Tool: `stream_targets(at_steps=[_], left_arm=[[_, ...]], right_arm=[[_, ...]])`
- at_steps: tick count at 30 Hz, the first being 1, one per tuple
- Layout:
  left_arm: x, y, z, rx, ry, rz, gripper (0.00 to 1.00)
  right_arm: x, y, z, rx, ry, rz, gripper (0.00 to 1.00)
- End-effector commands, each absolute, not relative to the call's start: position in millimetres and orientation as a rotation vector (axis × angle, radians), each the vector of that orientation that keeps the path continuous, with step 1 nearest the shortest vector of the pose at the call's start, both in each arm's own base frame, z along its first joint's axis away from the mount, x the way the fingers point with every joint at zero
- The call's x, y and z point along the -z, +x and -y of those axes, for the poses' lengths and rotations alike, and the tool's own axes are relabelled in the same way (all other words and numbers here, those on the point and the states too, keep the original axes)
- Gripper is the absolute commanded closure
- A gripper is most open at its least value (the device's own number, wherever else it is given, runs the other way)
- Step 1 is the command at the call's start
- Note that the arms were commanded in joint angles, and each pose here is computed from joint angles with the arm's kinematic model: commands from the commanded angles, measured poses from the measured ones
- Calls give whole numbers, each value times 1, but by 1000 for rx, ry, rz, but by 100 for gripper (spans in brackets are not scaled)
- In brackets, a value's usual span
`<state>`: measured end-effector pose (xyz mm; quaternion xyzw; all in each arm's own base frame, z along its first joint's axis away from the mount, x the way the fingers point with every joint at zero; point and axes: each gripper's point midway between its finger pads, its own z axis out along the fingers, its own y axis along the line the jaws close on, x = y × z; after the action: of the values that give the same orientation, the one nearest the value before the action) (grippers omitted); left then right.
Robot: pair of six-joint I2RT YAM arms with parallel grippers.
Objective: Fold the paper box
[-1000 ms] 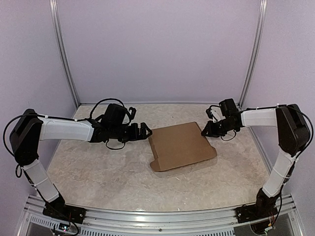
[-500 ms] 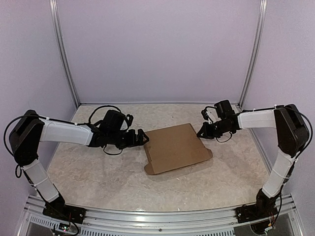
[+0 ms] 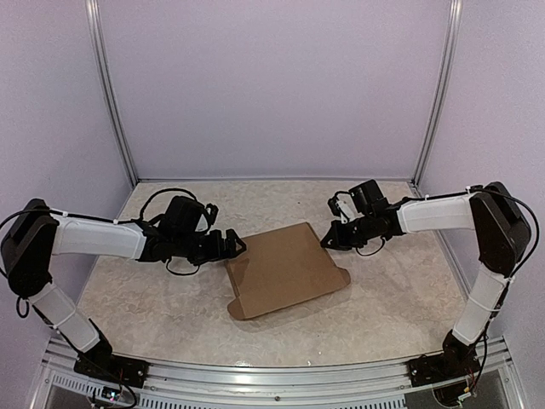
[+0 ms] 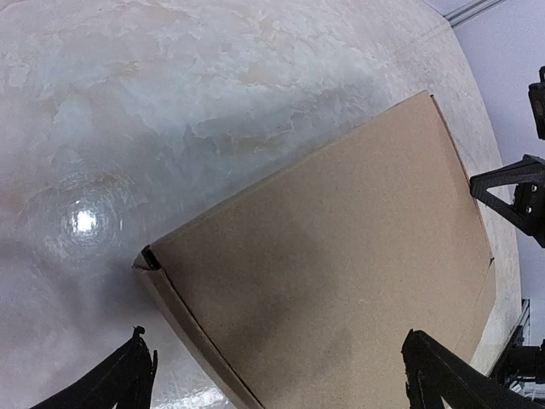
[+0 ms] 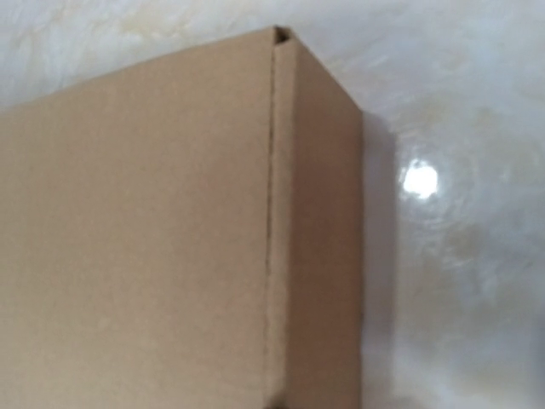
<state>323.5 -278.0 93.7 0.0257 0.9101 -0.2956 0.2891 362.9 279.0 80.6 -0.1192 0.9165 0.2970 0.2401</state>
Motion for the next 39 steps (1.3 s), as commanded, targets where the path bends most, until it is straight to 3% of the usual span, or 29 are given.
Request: stream_targets(at_steps=[1,4,8,23,39], left_arm=[[-90,313,260,761,-5,-2469,1],[-84,308,256,749,-32,-2499,1],[-73,303,254,763,-84,-2530,1],[-68,304,279,952,-133,-2496,1],[-59,303,294,1167,-229,-2469,1]], right_arm=[[-76,356,-274,-758,-283,-2542,97],[-77,358,-273,-741,-278,-2537,83],[-76,360,-272,-723,-280,-2543,76],[-61,355,-257,-632,-254,-2570,100],[-51,349,-247,-584,-258,-2585,100]])
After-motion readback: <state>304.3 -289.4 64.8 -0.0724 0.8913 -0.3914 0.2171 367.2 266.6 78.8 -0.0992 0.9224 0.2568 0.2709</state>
